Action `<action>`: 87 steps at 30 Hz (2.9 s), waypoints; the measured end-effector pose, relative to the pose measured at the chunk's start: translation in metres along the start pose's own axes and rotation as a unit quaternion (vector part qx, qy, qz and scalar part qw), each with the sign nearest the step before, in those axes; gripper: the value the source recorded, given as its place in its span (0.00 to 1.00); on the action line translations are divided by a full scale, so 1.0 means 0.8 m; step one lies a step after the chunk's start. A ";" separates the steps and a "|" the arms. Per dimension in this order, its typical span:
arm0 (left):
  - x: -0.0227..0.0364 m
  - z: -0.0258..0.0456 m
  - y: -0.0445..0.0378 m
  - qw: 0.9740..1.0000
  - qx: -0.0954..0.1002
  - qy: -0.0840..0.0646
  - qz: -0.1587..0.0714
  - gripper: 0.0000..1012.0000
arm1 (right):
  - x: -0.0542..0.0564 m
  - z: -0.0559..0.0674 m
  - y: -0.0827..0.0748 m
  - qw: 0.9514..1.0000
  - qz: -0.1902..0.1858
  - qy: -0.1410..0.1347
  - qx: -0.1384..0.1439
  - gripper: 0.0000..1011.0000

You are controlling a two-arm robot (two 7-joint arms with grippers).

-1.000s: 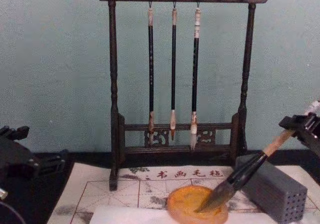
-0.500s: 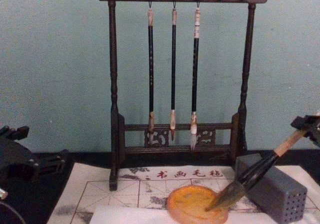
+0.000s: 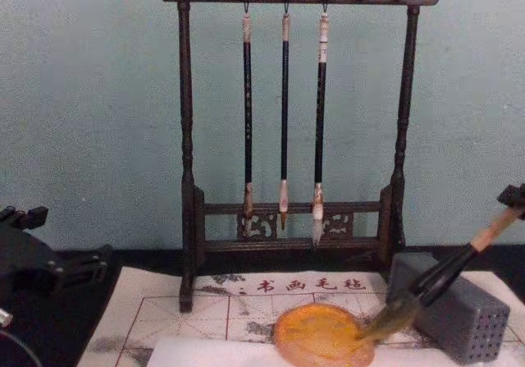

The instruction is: Pick up the brush from the inkstone, write on the paper, then place the brush back to its original position.

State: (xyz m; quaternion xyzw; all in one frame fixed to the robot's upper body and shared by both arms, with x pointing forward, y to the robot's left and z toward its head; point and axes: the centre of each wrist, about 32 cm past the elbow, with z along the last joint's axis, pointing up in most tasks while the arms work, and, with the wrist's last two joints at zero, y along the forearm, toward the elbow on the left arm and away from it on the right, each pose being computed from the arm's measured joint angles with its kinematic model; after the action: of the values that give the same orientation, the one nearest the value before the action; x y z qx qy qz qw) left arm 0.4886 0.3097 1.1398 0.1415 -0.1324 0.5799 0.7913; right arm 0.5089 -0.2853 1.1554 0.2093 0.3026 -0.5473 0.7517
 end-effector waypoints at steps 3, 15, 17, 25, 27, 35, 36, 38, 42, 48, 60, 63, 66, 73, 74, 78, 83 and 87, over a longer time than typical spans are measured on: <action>0.0000 0.0000 0.000 1.000 0.000 0.000 0.000 0.99 | 0.000 0.003 -0.002 1.000 -0.001 -0.002 0.003 0.19; 0.0000 0.0000 0.000 1.000 0.000 0.000 0.000 0.99 | -0.007 0.012 -0.005 1.000 0.018 -0.006 0.016 0.19; 0.0000 0.0000 0.000 1.000 0.000 0.000 0.000 0.99 | -0.008 0.013 -0.005 1.000 0.022 -0.005 0.016 0.19; 0.0000 0.0000 0.000 1.000 0.000 0.000 0.000 0.99 | -0.018 0.017 -0.003 0.999 0.048 -0.007 0.016 0.19; 0.0000 0.0000 0.000 1.000 0.000 0.000 0.000 0.99 | -0.020 0.019 -0.003 0.998 0.053 -0.009 0.016 0.19; 0.0000 0.0000 0.000 1.000 0.000 0.000 0.000 0.99 | -0.028 0.022 -0.004 0.995 0.089 -0.040 0.006 0.19; 0.0000 0.0000 0.000 1.000 0.000 0.000 0.000 0.99 | -0.028 0.022 -0.004 0.995 0.094 -0.046 0.006 0.19; 0.0000 0.0000 0.000 1.000 0.000 0.000 0.000 0.99 | -0.030 0.023 -0.004 0.992 0.107 -0.064 0.004 0.19; 0.0000 0.0000 0.000 1.000 0.000 0.000 0.000 0.99 | -0.031 0.024 -0.005 0.988 0.129 -0.086 0.000 0.19; 0.0000 0.0000 0.000 1.000 0.000 0.000 0.000 0.99 | -0.031 0.026 -0.013 0.979 0.164 -0.118 -0.015 0.19; 0.0000 0.0000 0.000 1.000 0.000 0.000 0.000 0.99 | -0.028 0.026 -0.040 0.957 0.222 -0.181 -0.036 0.19; 0.0000 0.0000 0.000 1.000 0.000 0.000 0.000 0.99 | -0.027 0.026 -0.047 0.952 0.233 -0.194 -0.039 0.19; 0.0000 0.0000 0.000 1.000 0.000 0.000 0.000 0.99 | -0.026 0.026 -0.053 0.949 0.241 -0.201 -0.041 0.19; 0.0000 0.0000 0.000 1.000 0.000 0.000 0.000 0.99 | -0.024 0.023 -0.068 0.933 0.270 -0.231 -0.050 0.19; 0.0000 0.0000 0.000 1.000 0.000 0.000 0.000 0.99 | -0.024 0.022 -0.069 0.932 0.272 -0.234 -0.052 0.19; 0.0000 0.0000 0.000 1.000 0.000 0.000 0.000 0.99 | -0.024 0.020 -0.074 0.928 0.279 -0.241 -0.058 0.19; 0.0000 0.0000 0.000 1.000 0.000 0.000 0.000 0.99 | -0.024 0.016 -0.078 0.924 0.282 -0.252 -0.062 0.19; 0.0000 0.0000 0.000 1.000 0.000 0.000 0.000 0.99 | -0.024 0.014 -0.080 0.921 0.283 -0.261 -0.061 0.19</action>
State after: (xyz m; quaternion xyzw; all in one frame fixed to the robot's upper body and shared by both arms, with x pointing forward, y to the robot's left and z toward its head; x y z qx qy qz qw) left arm 0.4886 0.3097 1.1398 0.1415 -0.1324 0.5799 0.7913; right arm 0.4462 -0.2991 1.1774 0.0900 0.0569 -0.3273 0.9389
